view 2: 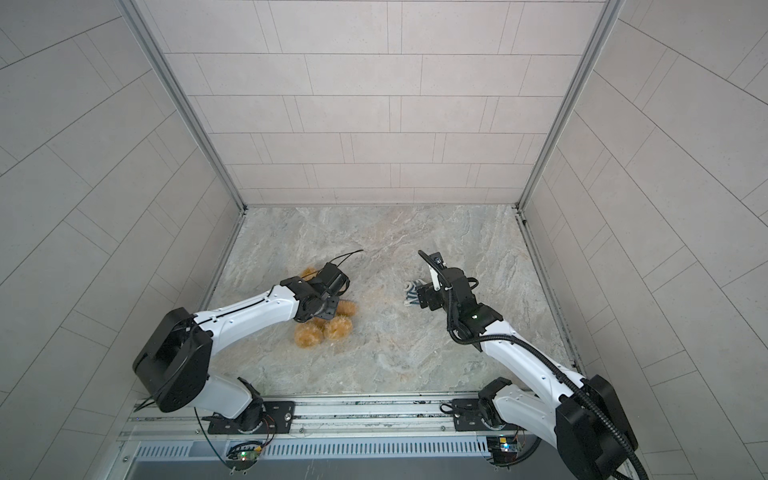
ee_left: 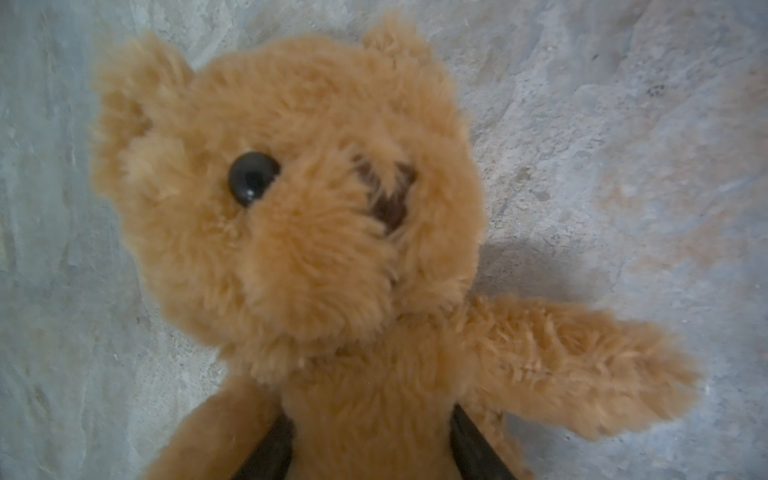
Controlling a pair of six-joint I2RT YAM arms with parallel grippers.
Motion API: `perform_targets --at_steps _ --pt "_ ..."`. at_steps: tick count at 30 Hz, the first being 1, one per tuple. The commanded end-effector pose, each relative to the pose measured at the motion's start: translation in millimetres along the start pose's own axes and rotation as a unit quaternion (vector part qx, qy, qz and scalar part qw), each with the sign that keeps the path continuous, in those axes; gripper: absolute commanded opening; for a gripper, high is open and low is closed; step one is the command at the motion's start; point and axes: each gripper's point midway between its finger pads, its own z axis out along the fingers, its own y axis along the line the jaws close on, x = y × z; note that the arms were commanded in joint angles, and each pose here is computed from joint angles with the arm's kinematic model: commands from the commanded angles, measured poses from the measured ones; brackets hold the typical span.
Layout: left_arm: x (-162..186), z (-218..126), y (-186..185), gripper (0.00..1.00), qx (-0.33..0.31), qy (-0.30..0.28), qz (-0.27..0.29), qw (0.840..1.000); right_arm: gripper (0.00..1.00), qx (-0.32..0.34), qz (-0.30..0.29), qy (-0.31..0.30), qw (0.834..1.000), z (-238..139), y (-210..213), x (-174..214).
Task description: Dress the teddy bear
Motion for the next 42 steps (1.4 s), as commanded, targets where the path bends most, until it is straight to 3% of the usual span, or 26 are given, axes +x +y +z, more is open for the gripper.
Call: perform_targets --at_steps 1,7,13,16,20,23,27,31,42 --pt "-4 -4 -16 0.45 0.042 -0.005 0.036 0.998 0.97 0.024 0.0 -0.019 1.0 -14 -11 -10" --pt "-8 -33 -56 0.29 0.112 -0.041 0.136 0.984 0.97 0.052 0.007 -0.041 0.998 -26 -23 -13" --pt "-1 -67 -93 0.33 0.158 -0.092 0.246 0.952 0.97 0.069 0.013 -0.051 0.996 -31 -30 -14" --pt "0 -73 -94 0.39 0.162 -0.1 0.257 0.948 0.97 0.071 0.016 -0.058 0.996 -33 -31 -15" --pt "-1 -70 -88 0.7 0.144 -0.096 0.257 0.951 0.97 0.071 0.014 -0.054 0.996 -31 -31 -14" --pt "-3 -72 -85 0.79 0.138 -0.092 0.24 0.957 0.97 0.07 0.013 -0.053 0.996 -31 -30 -13" --pt "-14 -93 -78 0.81 0.141 -0.095 0.161 0.972 0.97 0.07 0.013 -0.057 0.996 -33 -30 -14" --pt "-8 -108 -96 0.8 0.177 -0.081 0.103 0.975 0.97 0.067 0.014 -0.056 0.996 -31 -29 -14" --pt "29 -63 -97 0.74 0.089 0.0 0.103 0.991 0.98 0.058 0.014 -0.052 0.997 -28 -26 -14"
